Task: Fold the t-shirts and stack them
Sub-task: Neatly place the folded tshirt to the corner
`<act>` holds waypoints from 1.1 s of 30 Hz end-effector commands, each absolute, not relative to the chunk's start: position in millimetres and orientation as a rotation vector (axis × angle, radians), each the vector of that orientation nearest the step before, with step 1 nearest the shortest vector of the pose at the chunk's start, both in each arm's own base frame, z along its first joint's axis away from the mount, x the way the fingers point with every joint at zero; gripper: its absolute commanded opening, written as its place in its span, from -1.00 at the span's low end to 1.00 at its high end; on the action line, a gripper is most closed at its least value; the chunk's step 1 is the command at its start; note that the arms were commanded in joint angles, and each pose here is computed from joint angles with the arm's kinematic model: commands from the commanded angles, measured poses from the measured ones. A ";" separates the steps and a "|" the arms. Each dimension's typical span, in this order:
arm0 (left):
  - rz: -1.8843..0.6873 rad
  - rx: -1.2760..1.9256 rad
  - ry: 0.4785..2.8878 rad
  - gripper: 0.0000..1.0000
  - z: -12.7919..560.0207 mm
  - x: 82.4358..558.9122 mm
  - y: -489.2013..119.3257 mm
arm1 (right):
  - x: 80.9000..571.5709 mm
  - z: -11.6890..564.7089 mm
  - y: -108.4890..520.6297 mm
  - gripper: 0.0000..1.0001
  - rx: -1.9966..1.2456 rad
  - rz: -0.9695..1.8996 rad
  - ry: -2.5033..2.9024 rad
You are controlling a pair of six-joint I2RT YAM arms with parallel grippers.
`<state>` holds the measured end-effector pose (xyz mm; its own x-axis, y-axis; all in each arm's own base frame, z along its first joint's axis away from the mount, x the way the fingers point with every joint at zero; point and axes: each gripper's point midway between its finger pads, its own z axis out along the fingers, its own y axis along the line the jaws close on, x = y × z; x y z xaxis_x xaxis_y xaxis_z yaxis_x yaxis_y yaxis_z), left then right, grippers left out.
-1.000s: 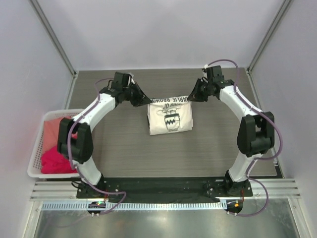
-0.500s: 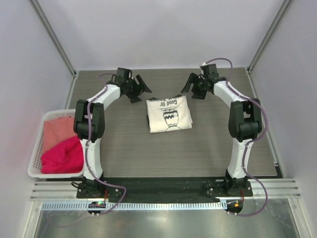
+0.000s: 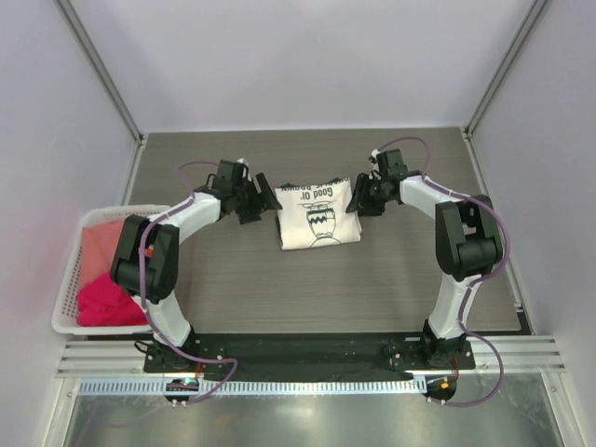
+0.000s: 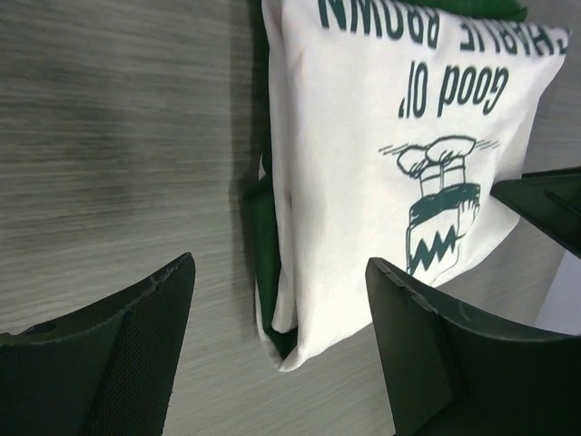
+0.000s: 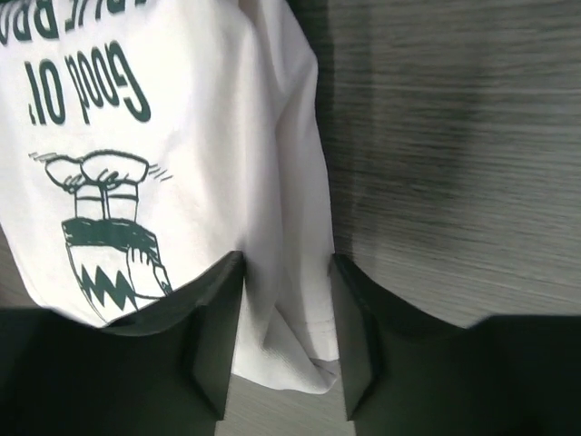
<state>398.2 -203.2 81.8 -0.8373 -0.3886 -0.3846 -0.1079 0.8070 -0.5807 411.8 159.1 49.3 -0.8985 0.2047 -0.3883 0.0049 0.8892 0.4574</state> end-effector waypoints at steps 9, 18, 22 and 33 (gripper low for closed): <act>-0.707 -0.224 2.430 0.52 86.3 383.2 -198.6 | 412.2 54.4 141.9 -0.98 0.160 0.491 2.578; -0.714 -0.203 2.411 0.52 64.8 367.6 -204.9 | 404.3 65.7 -35.9 -0.98 0.587 -0.209 2.550; -0.772 -0.189 2.375 0.51 66.3 369.0 -217.0 | 388.5 82.9 -147.5 -0.98 0.852 -0.606 2.409; -0.749 -0.147 2.313 0.54 83.2 367.4 -213.9 | 400.9 234.7 -194.4 0.51 1.031 -1.005 1.908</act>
<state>355.0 -213.3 51.9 -0.8218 -0.2855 -0.4931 0.0377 0.8362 -0.5471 412.6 -220.6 146.8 -0.5321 0.4245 -0.7326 0.8299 0.4329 -0.3519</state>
